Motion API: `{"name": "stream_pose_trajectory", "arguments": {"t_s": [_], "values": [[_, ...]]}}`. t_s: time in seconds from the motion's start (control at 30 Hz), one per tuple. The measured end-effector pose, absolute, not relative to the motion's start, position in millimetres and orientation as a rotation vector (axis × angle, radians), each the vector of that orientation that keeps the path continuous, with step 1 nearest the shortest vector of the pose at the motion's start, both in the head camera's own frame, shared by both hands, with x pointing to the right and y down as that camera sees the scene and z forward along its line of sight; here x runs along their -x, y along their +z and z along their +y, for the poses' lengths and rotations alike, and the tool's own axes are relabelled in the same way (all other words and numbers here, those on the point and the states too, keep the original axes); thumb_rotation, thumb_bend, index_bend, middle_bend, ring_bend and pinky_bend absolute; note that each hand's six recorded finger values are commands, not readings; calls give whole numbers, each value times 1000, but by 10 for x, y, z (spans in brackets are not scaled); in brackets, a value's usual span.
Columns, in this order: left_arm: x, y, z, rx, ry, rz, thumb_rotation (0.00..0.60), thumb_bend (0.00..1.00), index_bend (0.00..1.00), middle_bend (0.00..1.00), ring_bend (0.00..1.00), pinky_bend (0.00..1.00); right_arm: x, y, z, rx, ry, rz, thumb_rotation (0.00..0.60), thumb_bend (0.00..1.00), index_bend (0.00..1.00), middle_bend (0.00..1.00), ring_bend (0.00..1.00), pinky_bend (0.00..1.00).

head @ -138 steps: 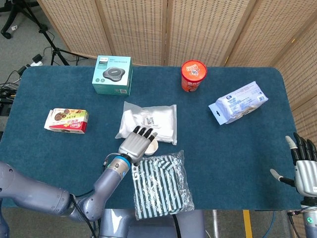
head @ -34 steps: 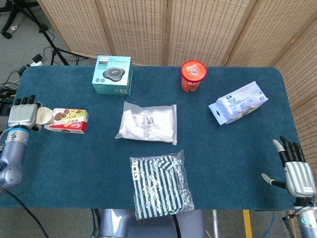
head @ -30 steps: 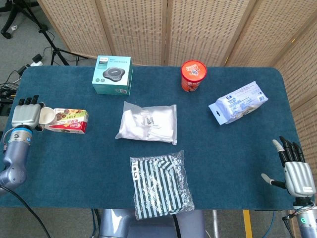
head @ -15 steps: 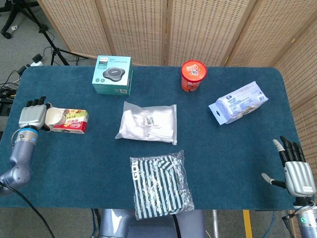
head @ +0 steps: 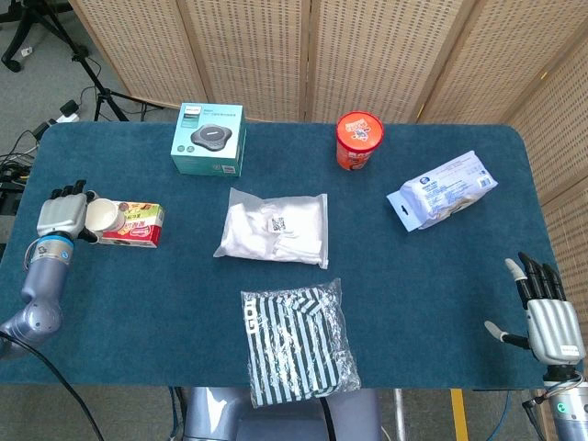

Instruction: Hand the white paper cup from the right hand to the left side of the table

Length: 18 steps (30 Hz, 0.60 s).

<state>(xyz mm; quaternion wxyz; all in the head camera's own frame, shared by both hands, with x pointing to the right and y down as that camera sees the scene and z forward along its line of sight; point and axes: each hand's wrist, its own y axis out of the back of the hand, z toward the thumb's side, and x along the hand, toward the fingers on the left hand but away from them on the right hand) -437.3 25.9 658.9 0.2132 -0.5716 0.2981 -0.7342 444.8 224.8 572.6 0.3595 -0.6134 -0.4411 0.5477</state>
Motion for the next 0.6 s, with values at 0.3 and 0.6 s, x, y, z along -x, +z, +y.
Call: {"name": "stream_pose_trajectory", "arguments": {"t_s": [0.3, 0.6], "values": [[4432, 6635, 271, 1569, -2066, 830, 600, 232, 112, 0, 0, 0, -4452, 5720, 2247, 1580, 1408, -1143, 600, 53, 0, 0, 0, 0], [4438, 6591, 229, 1561, -2052, 854, 600, 214, 19, 0, 0, 0, -4455, 5717, 2243, 1577, 1406, -1147, 600, 53, 0, 0, 0, 0]]}}
